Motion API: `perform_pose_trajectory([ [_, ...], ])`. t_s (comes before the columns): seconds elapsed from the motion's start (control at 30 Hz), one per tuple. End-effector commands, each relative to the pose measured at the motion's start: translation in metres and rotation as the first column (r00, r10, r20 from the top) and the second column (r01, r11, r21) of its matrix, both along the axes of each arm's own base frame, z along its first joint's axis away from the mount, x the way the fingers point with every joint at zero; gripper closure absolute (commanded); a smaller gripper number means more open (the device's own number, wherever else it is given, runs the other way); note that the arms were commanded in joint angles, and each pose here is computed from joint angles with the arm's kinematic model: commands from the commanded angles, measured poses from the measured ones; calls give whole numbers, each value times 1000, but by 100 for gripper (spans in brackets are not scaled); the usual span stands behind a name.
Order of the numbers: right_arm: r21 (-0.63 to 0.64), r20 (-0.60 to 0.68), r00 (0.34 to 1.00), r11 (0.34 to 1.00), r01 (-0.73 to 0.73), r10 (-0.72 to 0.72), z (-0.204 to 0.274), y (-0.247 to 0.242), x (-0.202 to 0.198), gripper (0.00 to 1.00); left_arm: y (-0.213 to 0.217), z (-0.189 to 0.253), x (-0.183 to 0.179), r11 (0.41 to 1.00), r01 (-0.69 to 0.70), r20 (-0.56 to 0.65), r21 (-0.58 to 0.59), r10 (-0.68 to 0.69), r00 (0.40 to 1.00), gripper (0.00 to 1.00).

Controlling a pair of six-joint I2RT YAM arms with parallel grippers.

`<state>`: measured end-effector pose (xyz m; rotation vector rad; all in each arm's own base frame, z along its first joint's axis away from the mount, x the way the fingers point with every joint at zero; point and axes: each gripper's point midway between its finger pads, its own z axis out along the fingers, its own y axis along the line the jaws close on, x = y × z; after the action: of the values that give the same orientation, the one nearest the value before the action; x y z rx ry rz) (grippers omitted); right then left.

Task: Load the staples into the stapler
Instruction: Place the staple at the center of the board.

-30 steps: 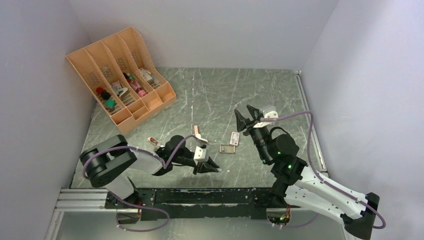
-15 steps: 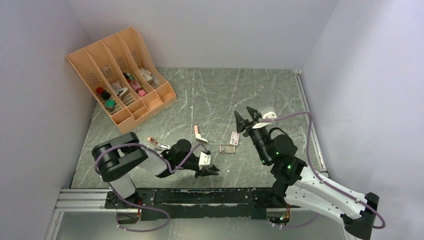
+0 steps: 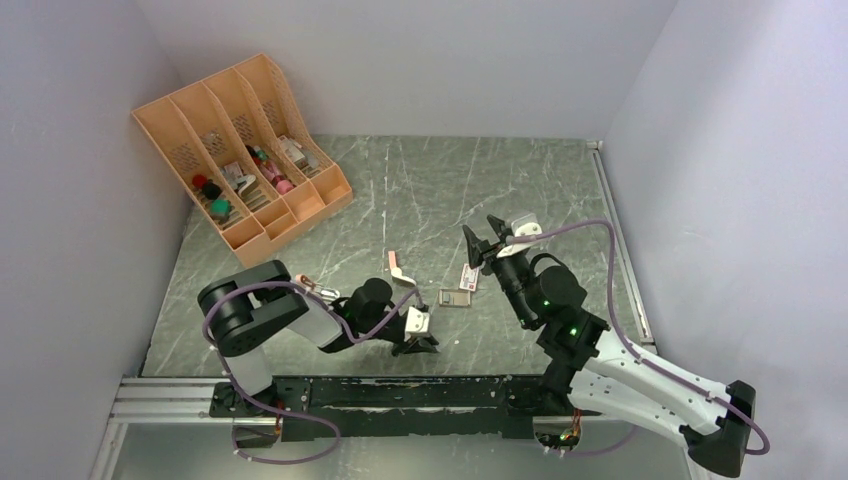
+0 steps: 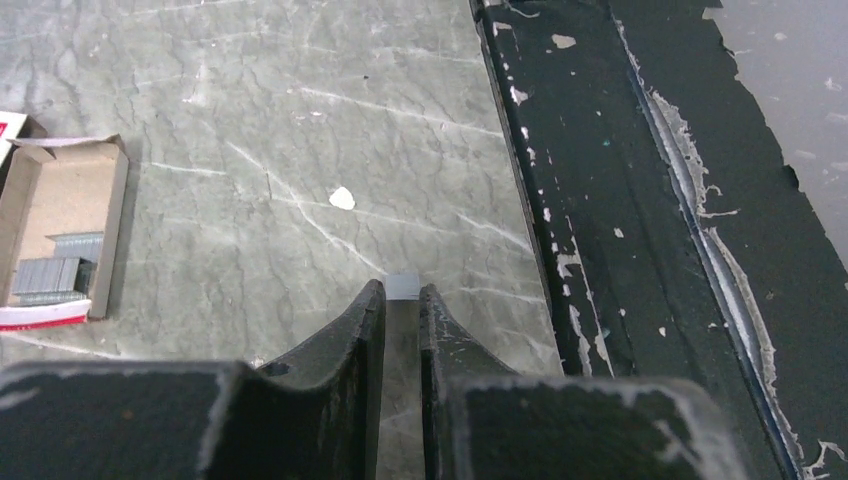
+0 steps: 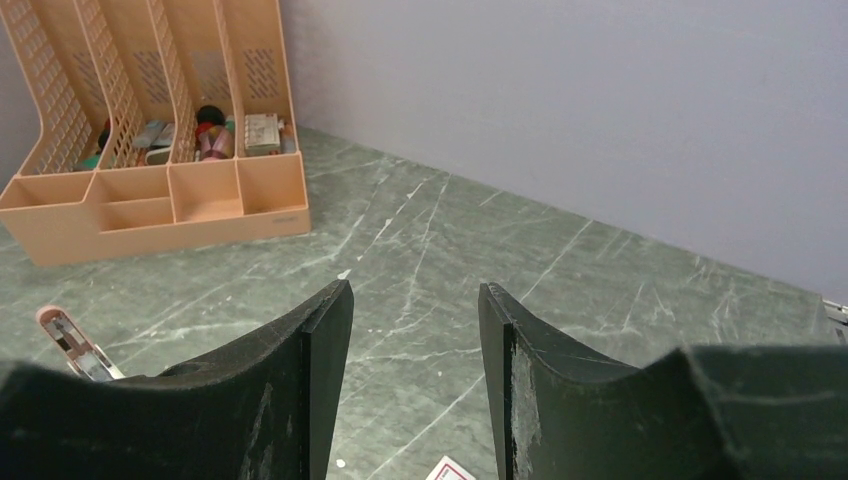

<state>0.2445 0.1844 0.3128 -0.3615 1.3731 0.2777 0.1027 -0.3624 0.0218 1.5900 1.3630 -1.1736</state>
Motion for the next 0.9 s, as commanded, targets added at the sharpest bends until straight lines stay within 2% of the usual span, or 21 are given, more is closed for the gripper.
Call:
perform_pose_trajectory([
  [0.0, 5, 13, 1000, 1000, -6, 6, 8, -2, -2, 46, -11, 1, 3, 1000, 15, 26, -13, -15, 1000, 90],
  [0.27, -18, 22, 1000, 1000, -6, 6, 9, -2, -1, 46, -6, -11, 3, 999, 21, 31, 40, -22, 999, 82],
  [0.43, -21, 17, 1000, 1000, 1, -1, 4, -4, -2, 46, -4, -10, 4, 999, 11, 36, 45, -12, 999, 70],
  [0.5, -14, 11, 1000, 1000, 3, -3, 2, -5, -2, 46, -4, -6, 4, 999, 8, 37, 36, -10, 999, 59],
  [0.6, -2, 1, 1000, 1000, 5, -5, -1, -6, -3, 46, -3, 2, 3, 1000, 8, 43, 23, -9, 999, 55],
  [0.7, 16, -6, 1000, 1000, 16, -16, -1, -9, -3, 46, -3, 19, 7, 1000, -14, 70, -2, 14, 997, 52],
  [0.73, 16, -9, 1000, 1000, 17, -17, -2, -9, -3, 46, -3, 27, 8, 1000, -23, 83, -18, 24, 996, 49],
  [0.87, 14, -56, 998, 1000, 27, -26, -11, -7, -1, 46, 1, 75, 18, 990, -90, 134, -110, 104, 986, 44],
])
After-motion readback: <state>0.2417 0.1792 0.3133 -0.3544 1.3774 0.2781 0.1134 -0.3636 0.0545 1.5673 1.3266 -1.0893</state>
